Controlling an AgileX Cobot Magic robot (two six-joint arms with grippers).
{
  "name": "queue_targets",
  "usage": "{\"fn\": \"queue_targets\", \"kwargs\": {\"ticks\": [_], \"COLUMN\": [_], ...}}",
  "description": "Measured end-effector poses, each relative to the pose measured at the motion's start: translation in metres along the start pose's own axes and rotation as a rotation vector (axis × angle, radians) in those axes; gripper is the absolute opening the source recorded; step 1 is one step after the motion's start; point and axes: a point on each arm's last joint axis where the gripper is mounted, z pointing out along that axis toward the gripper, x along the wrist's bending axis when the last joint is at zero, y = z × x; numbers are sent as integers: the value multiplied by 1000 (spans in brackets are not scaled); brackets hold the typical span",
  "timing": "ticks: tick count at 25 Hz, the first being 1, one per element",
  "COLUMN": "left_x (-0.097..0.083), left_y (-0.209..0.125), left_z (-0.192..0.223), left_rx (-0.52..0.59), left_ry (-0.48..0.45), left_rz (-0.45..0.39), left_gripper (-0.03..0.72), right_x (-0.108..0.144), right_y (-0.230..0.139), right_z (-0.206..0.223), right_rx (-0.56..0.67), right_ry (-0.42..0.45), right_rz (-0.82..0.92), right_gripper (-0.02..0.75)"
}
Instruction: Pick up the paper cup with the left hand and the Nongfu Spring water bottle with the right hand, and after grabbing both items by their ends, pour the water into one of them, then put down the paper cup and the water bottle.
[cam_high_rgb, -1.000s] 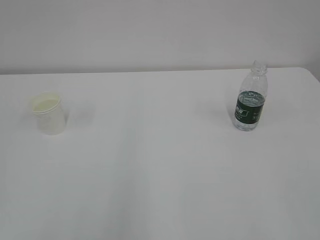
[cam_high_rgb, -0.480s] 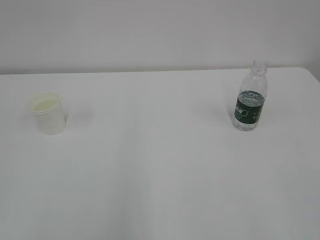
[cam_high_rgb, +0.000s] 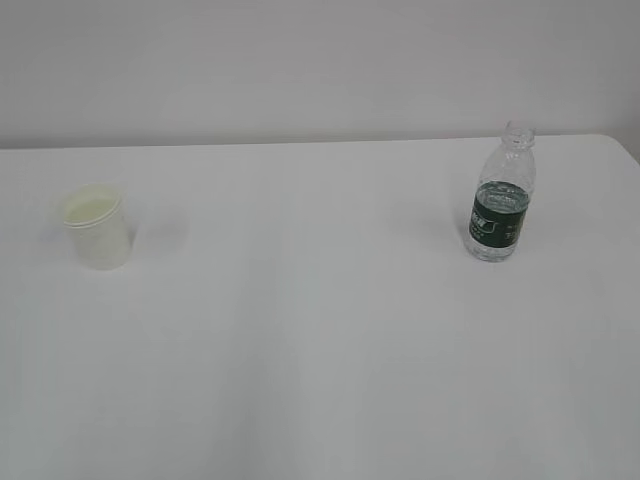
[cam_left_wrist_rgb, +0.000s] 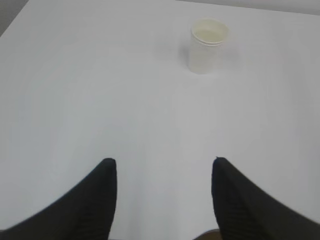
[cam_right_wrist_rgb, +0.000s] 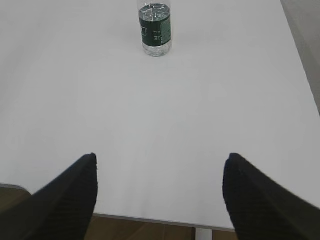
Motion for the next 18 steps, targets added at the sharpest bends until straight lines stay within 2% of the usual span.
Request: {"fn": "queue_targets", "kwargs": {"ticks": [9, 14, 18], "left_x": [0, 0, 0], "left_y": [0, 0, 0], "left_z": [0, 0, 0], "left_rx": [0, 0, 0], "left_ry": [-1, -1, -1], "left_rz": [0, 0, 0], "left_gripper": [420, 411, 410], "right_x": [0, 1, 1], "right_y": [0, 0, 0], "right_z": [0, 0, 0], "right_rx": [0, 1, 1], "right_ry": [-4, -79, -87], "right_rz": [0, 44, 48], "right_gripper": [593, 592, 592]}}
